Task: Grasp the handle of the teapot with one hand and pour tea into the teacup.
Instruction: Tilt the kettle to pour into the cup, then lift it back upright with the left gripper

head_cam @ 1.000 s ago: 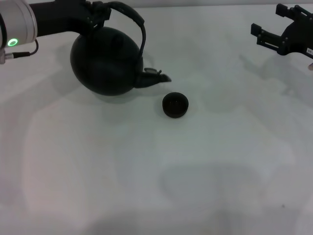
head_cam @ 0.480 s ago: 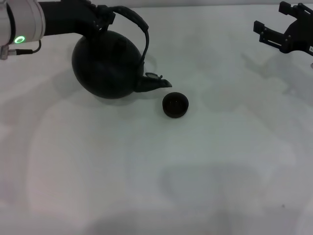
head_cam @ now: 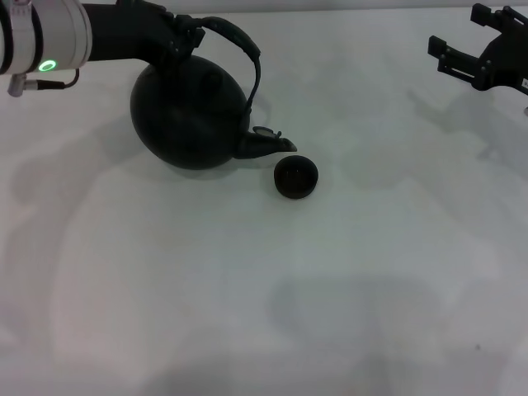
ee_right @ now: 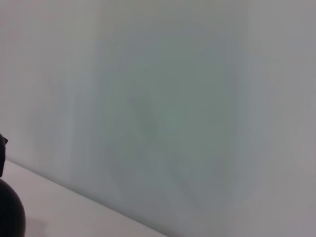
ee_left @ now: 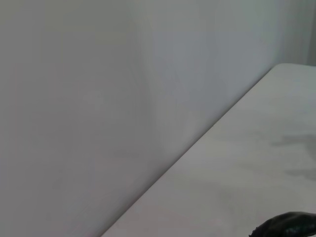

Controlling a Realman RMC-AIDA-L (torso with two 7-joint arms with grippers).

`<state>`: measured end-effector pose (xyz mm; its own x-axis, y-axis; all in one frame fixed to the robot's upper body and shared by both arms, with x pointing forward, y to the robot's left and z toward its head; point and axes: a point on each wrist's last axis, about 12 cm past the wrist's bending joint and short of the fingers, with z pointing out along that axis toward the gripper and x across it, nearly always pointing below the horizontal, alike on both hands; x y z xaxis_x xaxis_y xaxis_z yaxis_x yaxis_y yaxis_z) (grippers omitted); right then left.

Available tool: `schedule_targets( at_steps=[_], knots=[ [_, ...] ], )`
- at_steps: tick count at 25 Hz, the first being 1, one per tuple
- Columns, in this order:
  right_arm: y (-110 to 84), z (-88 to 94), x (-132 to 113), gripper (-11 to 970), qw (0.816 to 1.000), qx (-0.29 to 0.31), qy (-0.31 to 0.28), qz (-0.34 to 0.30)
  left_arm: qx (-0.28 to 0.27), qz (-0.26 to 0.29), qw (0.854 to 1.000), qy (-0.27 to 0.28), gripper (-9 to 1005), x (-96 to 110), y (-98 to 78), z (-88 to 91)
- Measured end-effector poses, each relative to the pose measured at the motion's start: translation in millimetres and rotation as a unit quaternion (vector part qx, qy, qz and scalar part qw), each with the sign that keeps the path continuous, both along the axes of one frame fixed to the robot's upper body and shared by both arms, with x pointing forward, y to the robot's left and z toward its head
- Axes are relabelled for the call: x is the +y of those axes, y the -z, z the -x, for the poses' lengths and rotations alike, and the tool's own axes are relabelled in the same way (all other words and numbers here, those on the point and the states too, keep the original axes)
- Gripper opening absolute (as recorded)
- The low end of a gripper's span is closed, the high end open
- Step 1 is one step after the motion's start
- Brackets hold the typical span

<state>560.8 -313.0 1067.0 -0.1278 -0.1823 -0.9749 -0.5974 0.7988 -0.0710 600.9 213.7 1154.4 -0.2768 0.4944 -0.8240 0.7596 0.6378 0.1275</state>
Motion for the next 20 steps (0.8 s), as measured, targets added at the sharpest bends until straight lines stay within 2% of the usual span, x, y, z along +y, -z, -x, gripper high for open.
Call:
schedule_targets(
  at_steps=[9, 20],
  knots=[
    [-0.8, -1.5, 0.5, 855, 1.0, -0.002, 0.0, 0.002, -0.004, -0.055, 0.998, 0.013, 179, -14.0, -4.3, -1.4],
    [-1.2, -1.9, -1.1, 855, 1.0, -0.005, 0.004, 0.004, -0.013, -0.075, 0.997, 0.029, 174, -27.1, -13.9, -7.8]
  ],
)
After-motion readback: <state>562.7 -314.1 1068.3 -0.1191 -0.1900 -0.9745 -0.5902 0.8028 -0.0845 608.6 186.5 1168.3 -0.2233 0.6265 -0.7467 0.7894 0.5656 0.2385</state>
